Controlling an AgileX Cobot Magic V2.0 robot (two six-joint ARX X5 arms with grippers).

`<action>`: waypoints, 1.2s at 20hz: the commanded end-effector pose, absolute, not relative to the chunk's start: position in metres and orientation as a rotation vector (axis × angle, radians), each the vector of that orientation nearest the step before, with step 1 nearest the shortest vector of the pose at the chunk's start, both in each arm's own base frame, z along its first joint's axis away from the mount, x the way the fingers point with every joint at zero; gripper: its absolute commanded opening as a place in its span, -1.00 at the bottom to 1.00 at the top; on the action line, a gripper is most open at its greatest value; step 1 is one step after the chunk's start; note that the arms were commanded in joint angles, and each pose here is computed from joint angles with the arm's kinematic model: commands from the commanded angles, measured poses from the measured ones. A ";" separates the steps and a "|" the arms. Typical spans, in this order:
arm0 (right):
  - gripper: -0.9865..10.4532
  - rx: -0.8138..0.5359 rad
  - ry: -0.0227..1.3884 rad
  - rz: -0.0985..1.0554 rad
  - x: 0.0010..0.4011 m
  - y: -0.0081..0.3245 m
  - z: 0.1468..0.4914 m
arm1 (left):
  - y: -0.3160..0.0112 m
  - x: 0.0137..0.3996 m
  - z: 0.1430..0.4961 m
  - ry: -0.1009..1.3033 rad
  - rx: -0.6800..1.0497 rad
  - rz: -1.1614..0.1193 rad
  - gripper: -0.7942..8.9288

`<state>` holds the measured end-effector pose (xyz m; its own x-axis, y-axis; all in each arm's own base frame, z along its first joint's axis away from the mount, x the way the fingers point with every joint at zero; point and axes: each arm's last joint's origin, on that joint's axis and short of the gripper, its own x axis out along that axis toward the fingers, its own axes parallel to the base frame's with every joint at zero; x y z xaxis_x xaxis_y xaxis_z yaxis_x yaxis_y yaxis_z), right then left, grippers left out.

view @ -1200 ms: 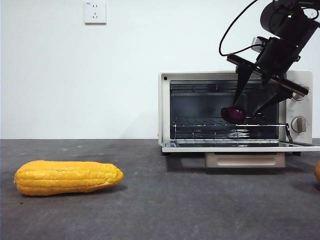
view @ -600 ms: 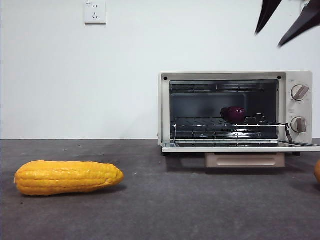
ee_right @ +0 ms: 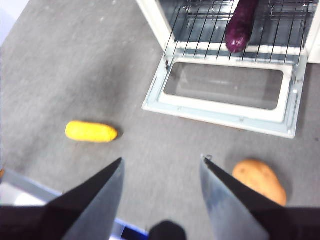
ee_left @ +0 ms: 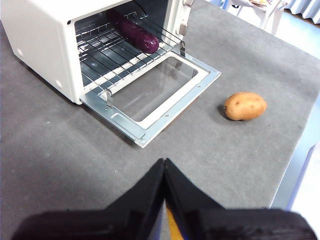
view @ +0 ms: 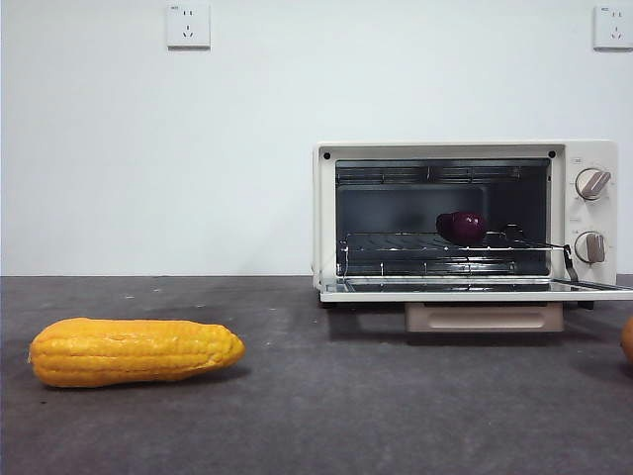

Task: Take the eggplant from the table,put the eggplant in the oven

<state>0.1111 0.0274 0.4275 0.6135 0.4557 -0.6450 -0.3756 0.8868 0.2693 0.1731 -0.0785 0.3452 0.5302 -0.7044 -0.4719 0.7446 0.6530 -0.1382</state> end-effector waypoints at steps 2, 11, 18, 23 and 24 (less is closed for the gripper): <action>-0.39 0.079 0.780 0.495 0.087 0.024 0.428 | -0.079 0.173 0.345 0.514 0.097 -0.871 -0.85; -0.74 0.050 0.715 0.508 0.066 0.021 0.431 | -0.079 0.173 0.345 0.515 0.094 -0.870 -0.85; -0.85 0.046 0.715 0.510 0.067 0.021 0.431 | -0.082 0.182 0.341 0.523 0.085 -0.868 -0.85; -0.85 0.046 0.715 0.510 0.066 0.021 0.431 | -0.092 0.208 0.328 0.539 0.078 -0.866 -0.85; -0.85 0.048 0.715 0.513 0.066 0.021 0.431 | -0.095 0.217 0.324 0.541 0.075 -0.865 -0.85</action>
